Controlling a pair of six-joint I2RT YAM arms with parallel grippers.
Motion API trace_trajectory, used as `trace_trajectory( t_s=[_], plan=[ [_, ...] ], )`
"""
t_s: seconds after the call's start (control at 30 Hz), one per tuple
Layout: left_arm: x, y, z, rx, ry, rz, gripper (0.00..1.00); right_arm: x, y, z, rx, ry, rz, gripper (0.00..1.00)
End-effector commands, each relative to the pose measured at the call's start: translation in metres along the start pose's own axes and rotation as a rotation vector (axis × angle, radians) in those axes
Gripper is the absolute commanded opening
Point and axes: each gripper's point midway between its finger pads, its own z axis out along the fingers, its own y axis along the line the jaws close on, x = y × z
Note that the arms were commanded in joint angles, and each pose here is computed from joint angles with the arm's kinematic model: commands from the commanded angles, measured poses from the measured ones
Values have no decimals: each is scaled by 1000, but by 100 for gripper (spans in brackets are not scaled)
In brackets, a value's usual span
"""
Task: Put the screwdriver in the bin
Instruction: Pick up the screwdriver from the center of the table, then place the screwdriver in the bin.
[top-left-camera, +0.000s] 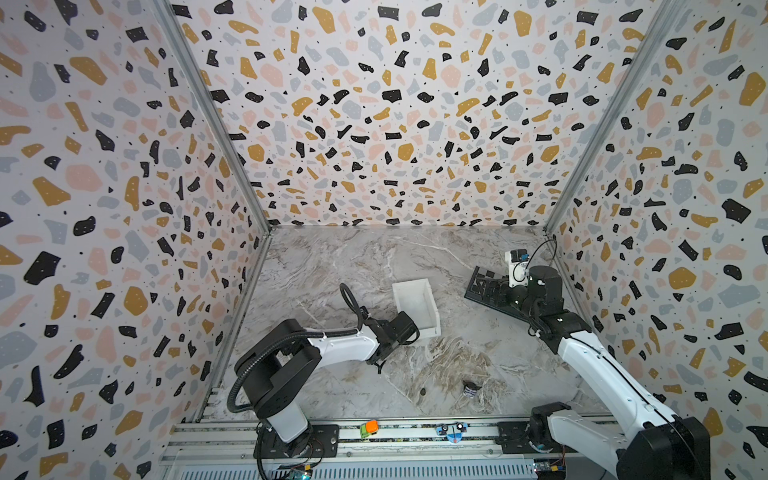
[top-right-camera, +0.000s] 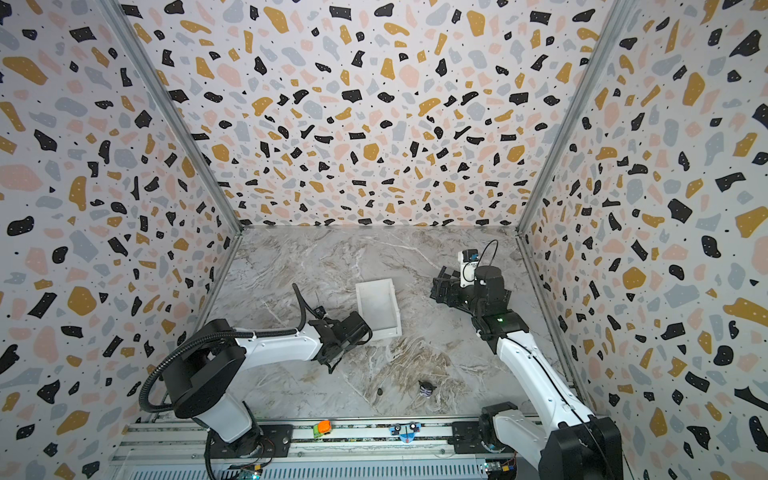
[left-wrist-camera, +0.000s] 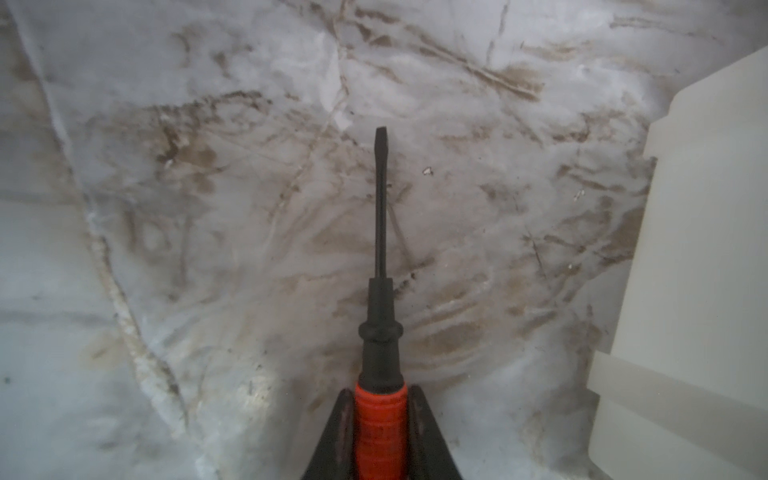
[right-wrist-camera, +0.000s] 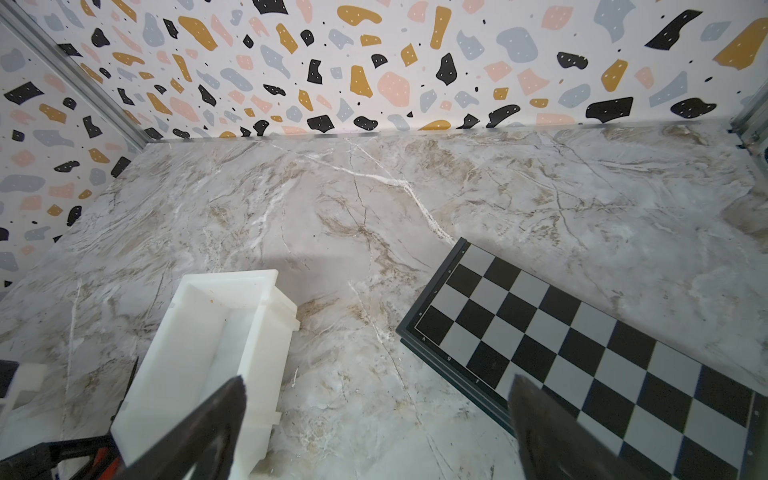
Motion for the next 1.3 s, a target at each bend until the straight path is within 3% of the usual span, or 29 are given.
trace_trajectory(
  t_s=[0.0, 0.3, 0.67, 0.97, 1.27],
  plan=[
    [-1, 9, -2, -14, -12, 5, 11, -3, 0, -7, 2, -9, 9, 99],
    [-49, -24, -50, 72, -141, 48, 7, -4, 1, -11, -1, -15, 14, 99],
    [-87, -126, -110, 306, -232, 294, 4, -6, 3, -12, -13, -19, 21, 99],
    [-58, -159, -76, 210, -177, 474, 6, -9, -1, -16, 0, -25, 22, 99],
    [-36, -159, -43, 131, -121, 532, 6, -5, -9, -21, 17, -24, 29, 99]
  ],
)
